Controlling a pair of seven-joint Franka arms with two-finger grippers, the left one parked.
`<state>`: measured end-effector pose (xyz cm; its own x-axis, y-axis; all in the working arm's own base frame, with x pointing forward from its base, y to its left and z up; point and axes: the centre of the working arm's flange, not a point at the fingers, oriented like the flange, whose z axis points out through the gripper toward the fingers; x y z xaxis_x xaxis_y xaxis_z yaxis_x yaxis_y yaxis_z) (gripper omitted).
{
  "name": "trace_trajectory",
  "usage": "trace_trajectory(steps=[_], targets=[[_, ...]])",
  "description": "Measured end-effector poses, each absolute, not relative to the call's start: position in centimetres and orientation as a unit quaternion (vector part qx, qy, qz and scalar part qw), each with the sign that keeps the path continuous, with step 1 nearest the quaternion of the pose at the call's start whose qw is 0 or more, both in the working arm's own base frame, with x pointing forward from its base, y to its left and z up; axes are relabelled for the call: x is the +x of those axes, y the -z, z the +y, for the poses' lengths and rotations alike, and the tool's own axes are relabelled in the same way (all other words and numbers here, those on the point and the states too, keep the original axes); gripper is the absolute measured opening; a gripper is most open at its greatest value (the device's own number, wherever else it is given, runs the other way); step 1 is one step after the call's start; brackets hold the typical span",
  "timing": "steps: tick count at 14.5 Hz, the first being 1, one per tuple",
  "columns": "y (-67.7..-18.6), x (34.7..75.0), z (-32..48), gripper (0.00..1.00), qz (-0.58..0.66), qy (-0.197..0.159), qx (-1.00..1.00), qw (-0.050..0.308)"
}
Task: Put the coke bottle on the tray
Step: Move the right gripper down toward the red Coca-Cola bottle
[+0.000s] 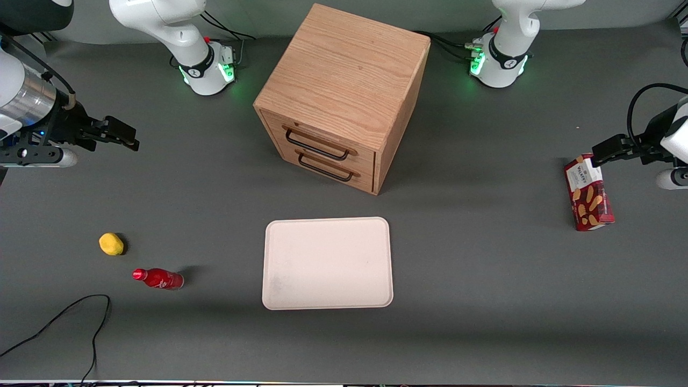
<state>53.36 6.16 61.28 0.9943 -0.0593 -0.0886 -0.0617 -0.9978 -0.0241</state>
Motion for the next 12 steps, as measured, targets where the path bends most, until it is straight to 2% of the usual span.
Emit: trace_trajectory(steps=[8,12], targets=[[-61.2,53.8,4.9,1.0,0.04,-0.043,-0.998,0.007],[-59.6,57.8,2.6,1.0,0.03,-0.045,-0.999,0.001]])
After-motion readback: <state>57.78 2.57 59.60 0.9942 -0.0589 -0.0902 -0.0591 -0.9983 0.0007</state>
